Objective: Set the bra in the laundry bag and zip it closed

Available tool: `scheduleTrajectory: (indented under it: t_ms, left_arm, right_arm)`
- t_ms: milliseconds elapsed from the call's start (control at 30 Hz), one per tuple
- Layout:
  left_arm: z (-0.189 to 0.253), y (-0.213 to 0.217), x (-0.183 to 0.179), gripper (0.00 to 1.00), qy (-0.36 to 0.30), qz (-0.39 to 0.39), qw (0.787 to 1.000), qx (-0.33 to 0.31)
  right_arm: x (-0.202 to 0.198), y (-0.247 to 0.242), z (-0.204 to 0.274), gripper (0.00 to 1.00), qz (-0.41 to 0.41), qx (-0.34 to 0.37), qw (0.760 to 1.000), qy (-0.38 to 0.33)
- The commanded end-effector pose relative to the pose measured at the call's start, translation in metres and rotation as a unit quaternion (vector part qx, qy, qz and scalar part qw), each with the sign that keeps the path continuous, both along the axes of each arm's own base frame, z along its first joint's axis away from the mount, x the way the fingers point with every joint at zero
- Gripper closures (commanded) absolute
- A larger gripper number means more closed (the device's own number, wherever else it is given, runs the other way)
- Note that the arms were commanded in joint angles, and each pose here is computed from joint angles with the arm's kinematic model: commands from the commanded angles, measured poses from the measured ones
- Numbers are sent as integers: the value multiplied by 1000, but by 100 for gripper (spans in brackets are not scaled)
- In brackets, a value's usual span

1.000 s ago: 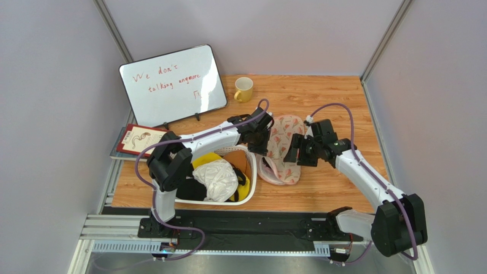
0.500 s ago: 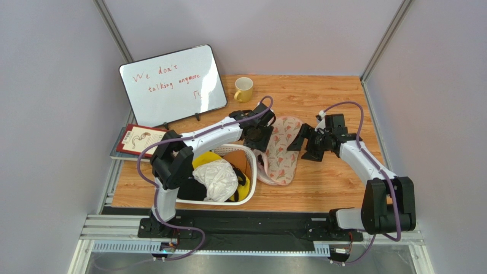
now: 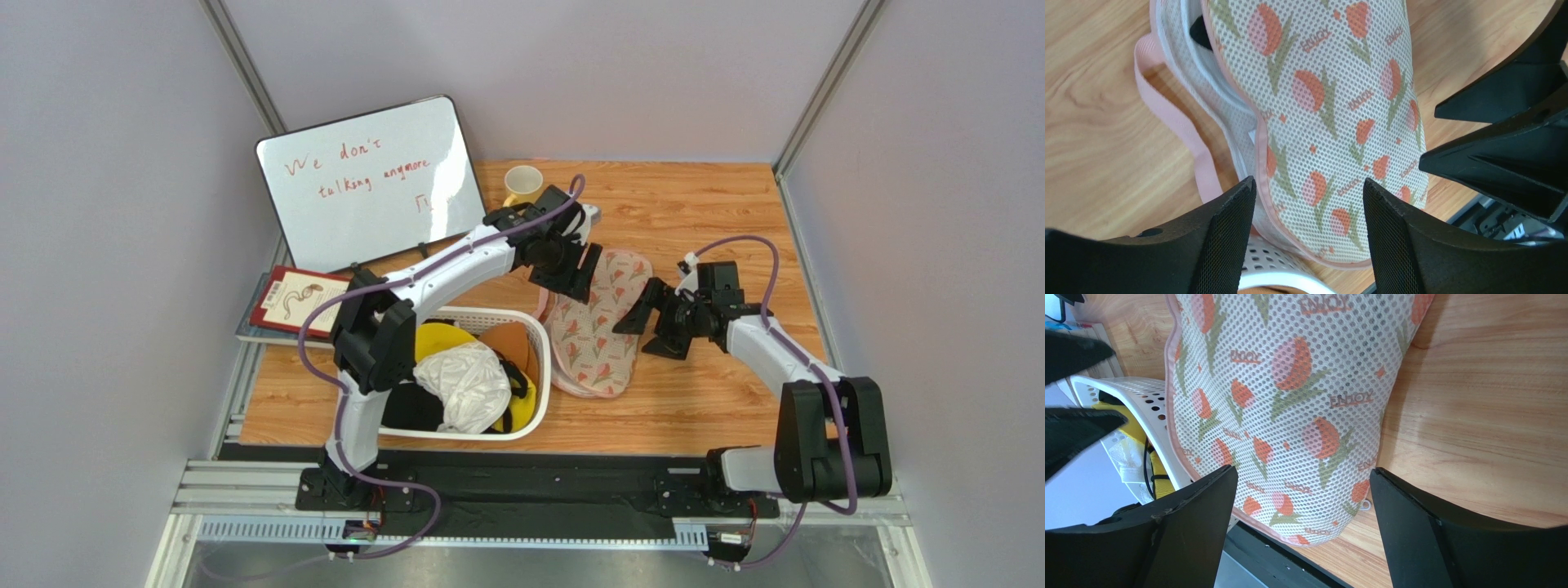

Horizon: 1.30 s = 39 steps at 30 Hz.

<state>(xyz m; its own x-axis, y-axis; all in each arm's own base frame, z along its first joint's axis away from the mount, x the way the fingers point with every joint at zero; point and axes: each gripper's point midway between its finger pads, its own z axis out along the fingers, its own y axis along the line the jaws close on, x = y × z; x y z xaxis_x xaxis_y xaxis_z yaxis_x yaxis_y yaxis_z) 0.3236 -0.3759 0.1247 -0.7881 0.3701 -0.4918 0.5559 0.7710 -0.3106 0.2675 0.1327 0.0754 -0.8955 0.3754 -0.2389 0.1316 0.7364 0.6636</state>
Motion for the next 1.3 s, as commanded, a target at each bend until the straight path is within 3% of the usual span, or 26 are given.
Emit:
scheduleTrajectory:
  t_ms: [0, 433, 767, 1033, 1100, 1267]
  left_arm:
    - [-7, -14, 8, 30, 35, -78, 995, -55]
    - [-69, -5, 26, 30, 87, -81, 993, 16]
    - [-61, -53, 38, 50, 99, -98, 986, -86]
    - [-23, -110, 44, 57, 44, -135, 977, -161]
    - [-12, -113, 49, 57, 32, -124, 978, -166]
    - [17, -87, 66, 37, -30, -80, 990, -112]
  right_arm:
    - [7, 7, 14, 14, 1, 35, 999, -36]
    - [-5, 8, 8, 15, 9, 47, 998, -31]
    - [-38, -19, -14, 16, -95, 12, 995, 23]
    - [-53, -40, -19, 16, -144, 32, 989, 21]
    - [-52, -41, -19, 16, -151, 47, 987, 20]
    - [-52, -29, -19, 17, -129, 94, 987, 19]
